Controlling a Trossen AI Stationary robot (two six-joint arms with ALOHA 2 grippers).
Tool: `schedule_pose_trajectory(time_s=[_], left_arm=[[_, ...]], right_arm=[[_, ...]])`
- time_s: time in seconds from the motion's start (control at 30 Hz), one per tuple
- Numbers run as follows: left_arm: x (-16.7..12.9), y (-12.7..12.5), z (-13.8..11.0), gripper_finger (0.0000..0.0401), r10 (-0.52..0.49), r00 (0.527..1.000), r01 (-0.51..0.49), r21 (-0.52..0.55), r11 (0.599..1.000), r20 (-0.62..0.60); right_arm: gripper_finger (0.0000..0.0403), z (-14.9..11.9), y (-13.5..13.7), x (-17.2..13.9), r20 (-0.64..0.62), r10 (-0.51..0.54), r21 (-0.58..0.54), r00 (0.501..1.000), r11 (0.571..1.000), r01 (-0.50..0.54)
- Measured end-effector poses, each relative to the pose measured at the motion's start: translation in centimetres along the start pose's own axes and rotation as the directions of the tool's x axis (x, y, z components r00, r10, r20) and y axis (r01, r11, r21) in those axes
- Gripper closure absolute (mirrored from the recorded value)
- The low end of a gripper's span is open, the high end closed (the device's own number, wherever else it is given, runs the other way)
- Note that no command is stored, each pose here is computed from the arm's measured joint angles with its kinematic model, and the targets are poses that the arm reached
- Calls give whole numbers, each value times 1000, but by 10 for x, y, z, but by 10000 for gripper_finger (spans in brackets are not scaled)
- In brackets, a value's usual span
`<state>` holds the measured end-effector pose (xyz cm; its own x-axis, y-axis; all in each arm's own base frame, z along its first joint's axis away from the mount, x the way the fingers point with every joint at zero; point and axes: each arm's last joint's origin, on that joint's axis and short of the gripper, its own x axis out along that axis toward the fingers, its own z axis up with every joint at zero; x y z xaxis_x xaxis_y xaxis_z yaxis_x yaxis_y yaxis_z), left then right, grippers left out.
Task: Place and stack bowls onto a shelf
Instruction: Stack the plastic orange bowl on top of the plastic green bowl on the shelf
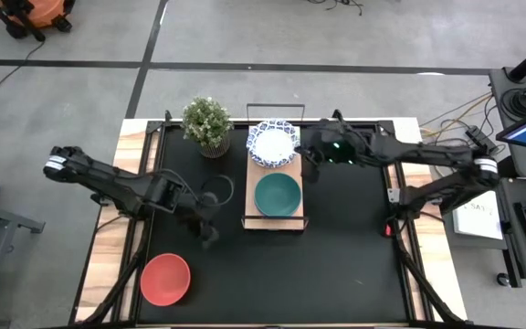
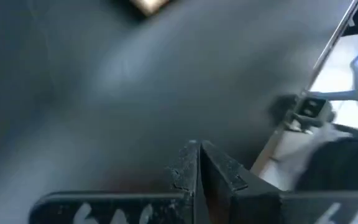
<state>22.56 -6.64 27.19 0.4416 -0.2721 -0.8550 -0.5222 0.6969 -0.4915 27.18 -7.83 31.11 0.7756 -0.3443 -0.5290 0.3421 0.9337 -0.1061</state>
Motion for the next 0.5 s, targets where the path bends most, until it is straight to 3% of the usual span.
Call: schedule_pose_trajectory(time_s=[0.23,0.5], left_arm=[[-4,-21,-28,401,-36,994,6,-271,963,-104],[2,-42,-74,378,-3,993,-46,-415,909,-116]], right_arm=[[394,-18,19,-32,126,-5,-8,992,1000,6],[394,-43,47,-48,283,122,-19,951,992,-122]])
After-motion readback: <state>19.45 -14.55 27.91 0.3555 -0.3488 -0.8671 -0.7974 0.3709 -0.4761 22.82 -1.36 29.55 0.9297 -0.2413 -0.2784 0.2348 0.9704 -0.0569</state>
